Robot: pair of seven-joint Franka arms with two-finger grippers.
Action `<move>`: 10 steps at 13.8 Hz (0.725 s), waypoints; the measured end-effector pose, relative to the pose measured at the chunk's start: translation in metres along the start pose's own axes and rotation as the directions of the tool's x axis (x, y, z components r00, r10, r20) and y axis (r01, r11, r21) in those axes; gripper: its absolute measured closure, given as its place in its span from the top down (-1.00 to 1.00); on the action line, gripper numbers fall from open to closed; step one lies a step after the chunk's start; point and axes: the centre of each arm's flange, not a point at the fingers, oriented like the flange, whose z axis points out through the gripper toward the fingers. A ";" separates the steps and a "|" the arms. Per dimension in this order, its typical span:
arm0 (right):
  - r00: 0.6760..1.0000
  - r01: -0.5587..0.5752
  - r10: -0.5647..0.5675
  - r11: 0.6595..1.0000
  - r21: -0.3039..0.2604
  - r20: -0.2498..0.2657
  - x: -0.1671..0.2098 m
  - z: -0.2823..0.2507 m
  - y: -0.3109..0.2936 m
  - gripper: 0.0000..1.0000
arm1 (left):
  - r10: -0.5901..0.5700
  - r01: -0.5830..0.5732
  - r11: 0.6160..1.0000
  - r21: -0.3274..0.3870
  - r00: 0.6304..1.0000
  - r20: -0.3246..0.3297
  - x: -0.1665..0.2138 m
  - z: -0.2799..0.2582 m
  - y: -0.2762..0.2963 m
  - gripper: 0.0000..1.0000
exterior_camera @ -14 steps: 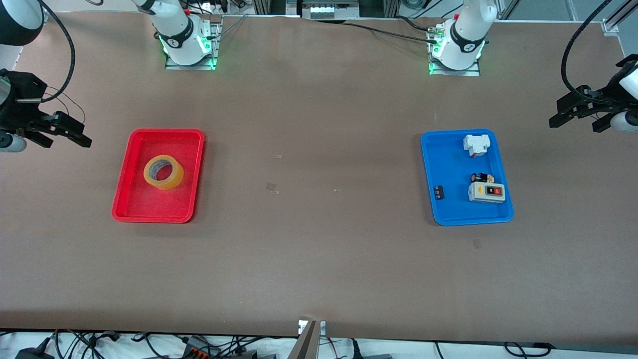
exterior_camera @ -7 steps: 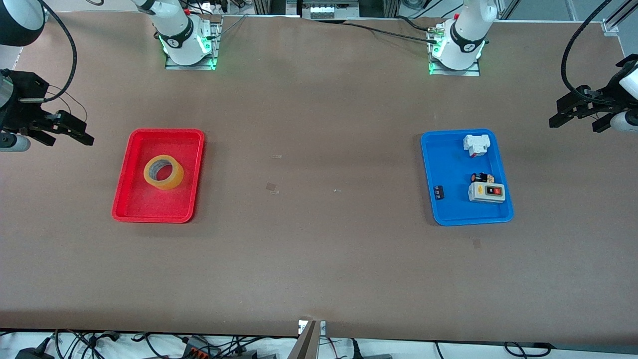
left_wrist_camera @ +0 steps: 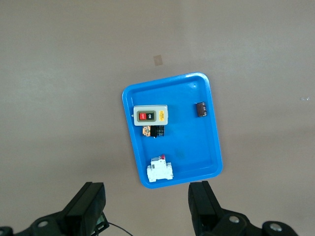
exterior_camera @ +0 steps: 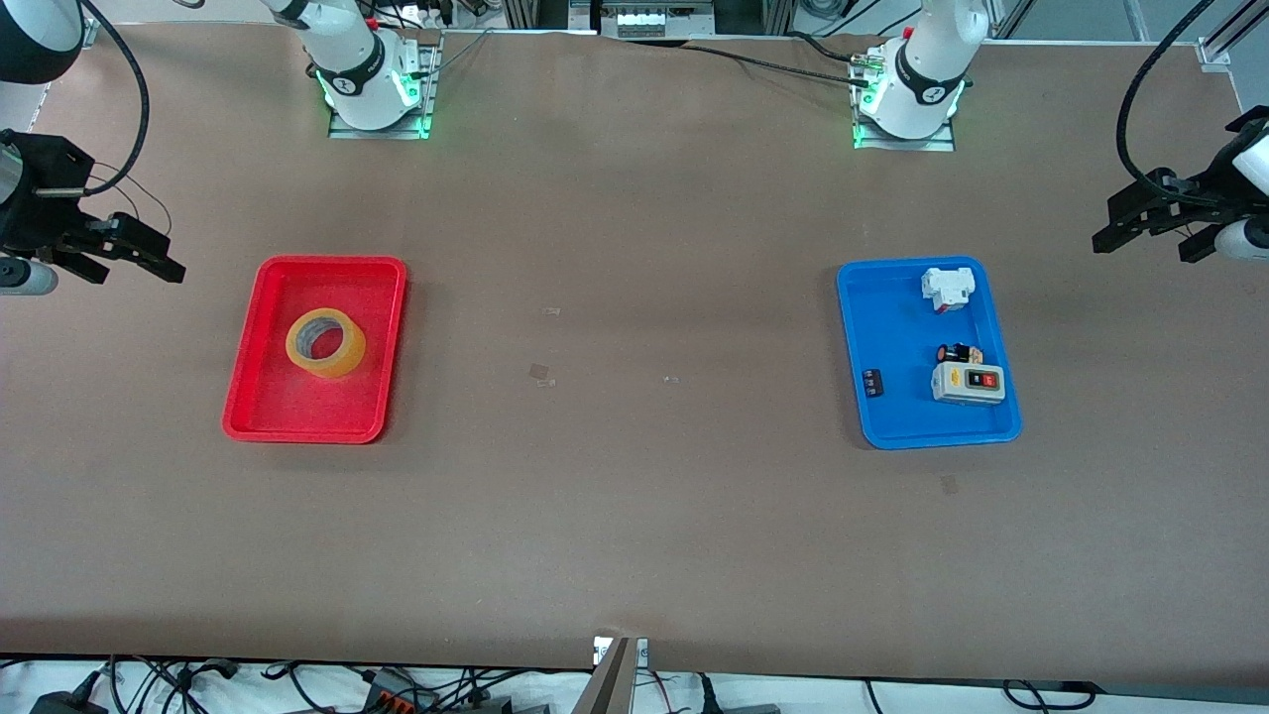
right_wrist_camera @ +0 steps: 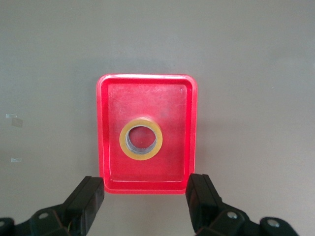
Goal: Place and move tape with both arms
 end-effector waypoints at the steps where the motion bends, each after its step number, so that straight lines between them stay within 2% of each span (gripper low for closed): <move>1: 1.000 0.002 -0.002 1.000 0.000 -0.002 -0.002 -0.003 -0.001 1.00 | 0.001 -0.001 1.000 0.000 1.000 0.000 0.000 0.000 0.000 1.00; 10: 1.000 0.004 -0.004 1.000 0.000 0.006 -0.005 -0.004 -0.003 1.00 | 0.003 -0.003 1.000 0.000 1.000 0.002 0.000 0.000 0.002 1.00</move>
